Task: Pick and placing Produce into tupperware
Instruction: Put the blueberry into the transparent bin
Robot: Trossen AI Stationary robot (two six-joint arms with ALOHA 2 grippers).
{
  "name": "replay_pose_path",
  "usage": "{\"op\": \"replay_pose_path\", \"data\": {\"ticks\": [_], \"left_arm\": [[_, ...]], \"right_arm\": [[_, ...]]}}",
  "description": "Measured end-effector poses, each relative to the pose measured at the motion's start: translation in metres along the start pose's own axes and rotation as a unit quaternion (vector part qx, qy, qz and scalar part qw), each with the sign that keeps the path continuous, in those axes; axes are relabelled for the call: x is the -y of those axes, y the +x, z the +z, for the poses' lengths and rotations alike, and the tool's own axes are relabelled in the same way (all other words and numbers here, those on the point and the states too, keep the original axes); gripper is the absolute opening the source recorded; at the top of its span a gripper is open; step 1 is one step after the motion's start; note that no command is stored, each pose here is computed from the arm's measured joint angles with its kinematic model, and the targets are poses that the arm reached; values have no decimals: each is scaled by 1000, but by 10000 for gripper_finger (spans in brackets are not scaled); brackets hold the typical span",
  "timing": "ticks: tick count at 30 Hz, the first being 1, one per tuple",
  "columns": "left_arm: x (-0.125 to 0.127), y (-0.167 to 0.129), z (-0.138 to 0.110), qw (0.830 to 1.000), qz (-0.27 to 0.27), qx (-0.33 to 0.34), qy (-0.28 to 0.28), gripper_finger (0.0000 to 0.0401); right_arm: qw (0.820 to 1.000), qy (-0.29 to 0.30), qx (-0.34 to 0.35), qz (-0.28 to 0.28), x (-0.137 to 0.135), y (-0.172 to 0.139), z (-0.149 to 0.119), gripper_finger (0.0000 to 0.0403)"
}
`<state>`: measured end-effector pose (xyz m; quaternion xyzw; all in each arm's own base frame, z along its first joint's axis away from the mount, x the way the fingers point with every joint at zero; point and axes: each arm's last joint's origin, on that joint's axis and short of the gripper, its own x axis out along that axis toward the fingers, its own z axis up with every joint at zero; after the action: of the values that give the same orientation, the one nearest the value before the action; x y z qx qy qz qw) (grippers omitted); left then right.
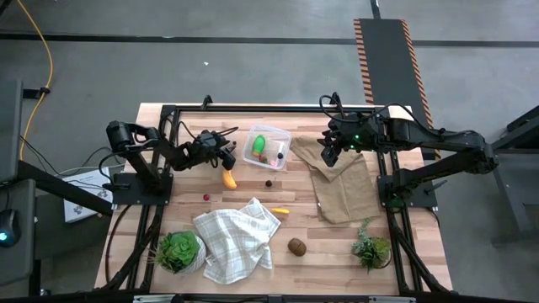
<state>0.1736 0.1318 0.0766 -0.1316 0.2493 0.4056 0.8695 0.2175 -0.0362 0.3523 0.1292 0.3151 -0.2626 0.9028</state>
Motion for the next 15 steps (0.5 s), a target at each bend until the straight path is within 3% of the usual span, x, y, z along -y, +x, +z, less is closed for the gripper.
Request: {"op": "replay_pose_path", "data": {"ticks": [15], "left_arm": [[1, 0, -1, 1000, -12, -4, 11, 159]], "right_arm": [[1000, 0, 0, 0, 0, 0, 0, 133]]}}
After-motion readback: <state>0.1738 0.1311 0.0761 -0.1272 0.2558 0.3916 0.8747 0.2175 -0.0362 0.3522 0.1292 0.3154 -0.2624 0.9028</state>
